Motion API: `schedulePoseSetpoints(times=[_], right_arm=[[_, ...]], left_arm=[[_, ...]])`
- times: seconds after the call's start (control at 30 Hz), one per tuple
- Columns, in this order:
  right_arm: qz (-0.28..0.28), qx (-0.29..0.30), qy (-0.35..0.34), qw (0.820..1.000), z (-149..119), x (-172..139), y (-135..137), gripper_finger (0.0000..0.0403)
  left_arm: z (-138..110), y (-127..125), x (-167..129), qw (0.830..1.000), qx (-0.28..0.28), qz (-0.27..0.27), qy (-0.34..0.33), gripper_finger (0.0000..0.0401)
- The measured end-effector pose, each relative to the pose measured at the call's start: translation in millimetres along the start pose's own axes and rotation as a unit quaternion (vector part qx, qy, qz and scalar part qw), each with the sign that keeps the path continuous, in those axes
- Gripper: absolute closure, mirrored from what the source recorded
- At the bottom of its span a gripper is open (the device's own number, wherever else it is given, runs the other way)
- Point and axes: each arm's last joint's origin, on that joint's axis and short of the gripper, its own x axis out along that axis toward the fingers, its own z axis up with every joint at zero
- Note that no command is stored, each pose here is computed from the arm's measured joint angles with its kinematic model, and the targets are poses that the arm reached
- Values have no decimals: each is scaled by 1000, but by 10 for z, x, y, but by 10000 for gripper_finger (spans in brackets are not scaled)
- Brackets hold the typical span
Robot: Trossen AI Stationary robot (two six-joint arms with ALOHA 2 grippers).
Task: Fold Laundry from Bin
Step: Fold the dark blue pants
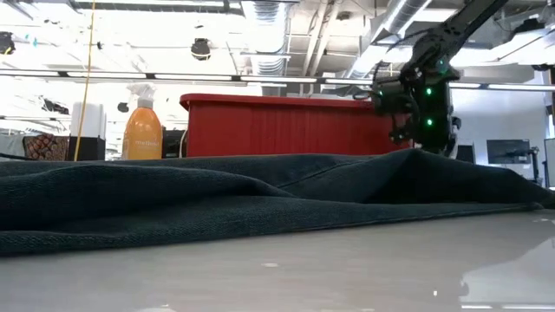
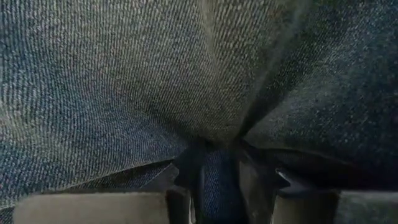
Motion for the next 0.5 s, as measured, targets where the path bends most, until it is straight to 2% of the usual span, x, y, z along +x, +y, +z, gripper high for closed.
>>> schedulePoseSetpoints(times=[0.07,0.17,0.33,0.43,0.5], right_arm=[[58,17,-7,998,-7,-90,-22,352],[166,48,-45,984,-20,-217,-114,352],[225,100,-98,964,-204,-291,-245,349],[277,121,-100,948,-312,-217,-208,334],[293,129,-90,943,-353,-139,-173,316]], left_arm=[[1,0,0,1000,0,0,-1,331],[3,-3,0,1000,4,-1,-4,331],[5,-4,0,1000,10,-1,-7,331],[7,-4,-1,1000,19,0,-8,331],[8,-4,-1,1000,28,0,-8,331]])
